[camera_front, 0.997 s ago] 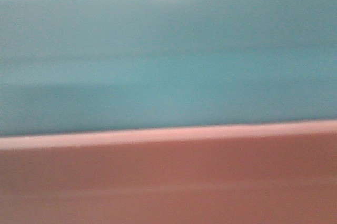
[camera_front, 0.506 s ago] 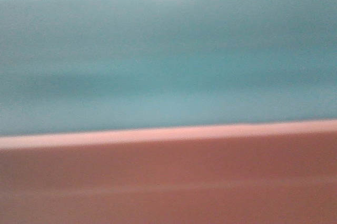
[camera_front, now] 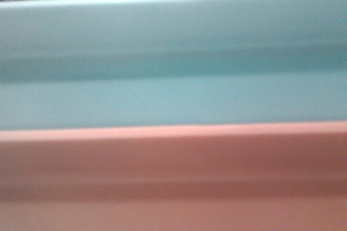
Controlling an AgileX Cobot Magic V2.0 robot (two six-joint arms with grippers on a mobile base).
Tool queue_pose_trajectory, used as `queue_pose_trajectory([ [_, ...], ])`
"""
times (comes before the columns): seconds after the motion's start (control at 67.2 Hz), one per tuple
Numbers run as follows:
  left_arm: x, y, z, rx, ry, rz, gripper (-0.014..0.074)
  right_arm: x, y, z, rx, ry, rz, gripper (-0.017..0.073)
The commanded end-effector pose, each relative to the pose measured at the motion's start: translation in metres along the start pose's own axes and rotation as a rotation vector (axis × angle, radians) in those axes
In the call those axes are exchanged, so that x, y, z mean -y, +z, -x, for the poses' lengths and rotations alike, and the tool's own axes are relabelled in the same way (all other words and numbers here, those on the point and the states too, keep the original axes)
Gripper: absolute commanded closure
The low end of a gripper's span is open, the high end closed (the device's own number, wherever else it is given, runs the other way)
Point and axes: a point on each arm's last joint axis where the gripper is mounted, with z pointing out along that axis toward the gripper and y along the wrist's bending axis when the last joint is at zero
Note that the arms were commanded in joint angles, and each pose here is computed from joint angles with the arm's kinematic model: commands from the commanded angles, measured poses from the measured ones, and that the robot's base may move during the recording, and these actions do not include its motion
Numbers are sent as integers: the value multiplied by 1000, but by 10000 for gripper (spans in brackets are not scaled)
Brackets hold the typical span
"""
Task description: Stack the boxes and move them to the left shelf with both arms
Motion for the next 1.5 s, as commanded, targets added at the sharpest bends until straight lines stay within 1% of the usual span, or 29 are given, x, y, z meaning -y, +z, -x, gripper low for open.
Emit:
queue_pose_trajectory([
  [0.0, -12, -19, -7, -6, 15, 87, 596, 9, -17, 4, 63, -17, -41, 503],
  [1.489, -12, -20, -8, -14, 14, 90, 596, 9, -17, 4, 67, -19, -45, 503],
])
